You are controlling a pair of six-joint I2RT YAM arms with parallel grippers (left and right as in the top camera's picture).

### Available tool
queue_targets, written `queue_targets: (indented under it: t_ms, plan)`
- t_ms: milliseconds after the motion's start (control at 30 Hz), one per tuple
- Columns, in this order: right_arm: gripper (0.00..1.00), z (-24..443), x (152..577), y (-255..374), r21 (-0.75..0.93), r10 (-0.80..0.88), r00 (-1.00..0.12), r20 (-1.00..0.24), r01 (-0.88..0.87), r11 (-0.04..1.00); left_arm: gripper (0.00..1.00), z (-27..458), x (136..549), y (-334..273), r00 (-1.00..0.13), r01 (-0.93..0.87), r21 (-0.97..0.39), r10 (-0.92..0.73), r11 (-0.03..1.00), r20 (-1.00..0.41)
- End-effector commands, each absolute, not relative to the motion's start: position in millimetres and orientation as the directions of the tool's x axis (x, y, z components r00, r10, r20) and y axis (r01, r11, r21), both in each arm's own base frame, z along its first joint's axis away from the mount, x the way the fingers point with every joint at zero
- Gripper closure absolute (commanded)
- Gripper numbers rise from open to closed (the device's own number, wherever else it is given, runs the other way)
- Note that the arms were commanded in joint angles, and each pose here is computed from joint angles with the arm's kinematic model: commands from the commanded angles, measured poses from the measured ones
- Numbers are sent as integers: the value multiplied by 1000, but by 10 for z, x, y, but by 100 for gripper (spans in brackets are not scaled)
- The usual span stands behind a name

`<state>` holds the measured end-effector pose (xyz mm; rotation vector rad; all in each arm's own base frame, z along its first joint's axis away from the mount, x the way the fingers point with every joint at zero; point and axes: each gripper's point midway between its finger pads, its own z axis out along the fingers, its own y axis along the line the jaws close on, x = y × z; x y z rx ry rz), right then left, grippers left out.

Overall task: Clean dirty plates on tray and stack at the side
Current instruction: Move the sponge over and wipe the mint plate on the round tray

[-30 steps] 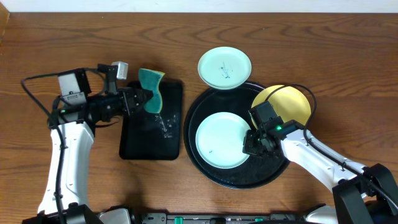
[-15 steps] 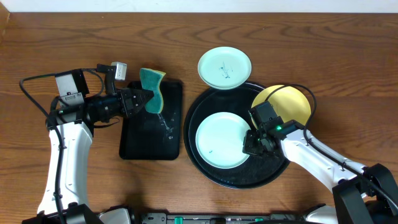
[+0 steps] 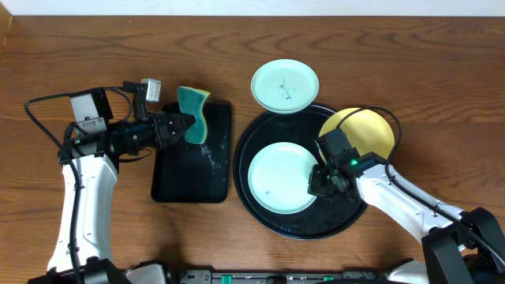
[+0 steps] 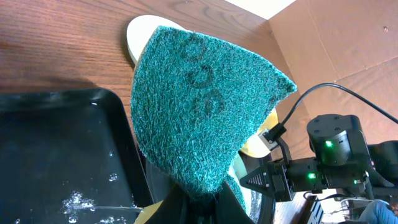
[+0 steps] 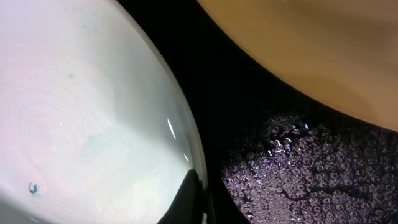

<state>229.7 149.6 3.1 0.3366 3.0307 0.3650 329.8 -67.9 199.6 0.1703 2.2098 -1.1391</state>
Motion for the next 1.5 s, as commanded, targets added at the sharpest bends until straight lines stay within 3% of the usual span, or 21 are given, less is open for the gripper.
queue_targets:
  t_ms: [0,133,233,400,500,567,900,1133,1267,1467]
  plan:
    - [99,-84,2181,1483,218,197,-980,-11,190,957,92,2058,3253,-713,-772,426,-686,-159,590,-615]
    - [99,-84,2182,1484,218,197,-980,-12,190,957,93,1994,3259,-702,-782,404,-674,-150,618,-605]
    - [99,-84,2183,1484,219,197,-980,-12,190,957,92,1741,3257,-630,-822,308,-614,-122,726,-556]
    - [99,-84,2183,1484,219,197,-980,-12,190,957,93,1213,3219,-253,-893,-25,-308,-160,951,-421]
    - [99,-84,2181,1484,219,197,-980,-11,190,957,92,1086,3147,-49,-890,-201,-96,-223,975,-398]
    - [99,-84,2181,1484,218,197,-980,-11,190,957,92,1047,3121,-129,-899,-195,-53,-200,979,-390]
    - [99,-84,2183,1484,219,197,-980,-12,190,957,93,1029,3035,-887,-920,130,-63,97,989,-381]
    - [99,-84,2182,1484,218,197,-980,-12,190,957,93,1199,2905,-1795,-864,377,-269,232,886,-446]
    - [99,-84,2181,1484,218,197,-980,-11,190,957,93,1132,2833,-2113,-866,395,-307,240,866,-438]
    - [99,-84,2182,1484,218,197,-980,-12,190,957,92,732,2704,-2390,-931,304,-355,197,884,-307]
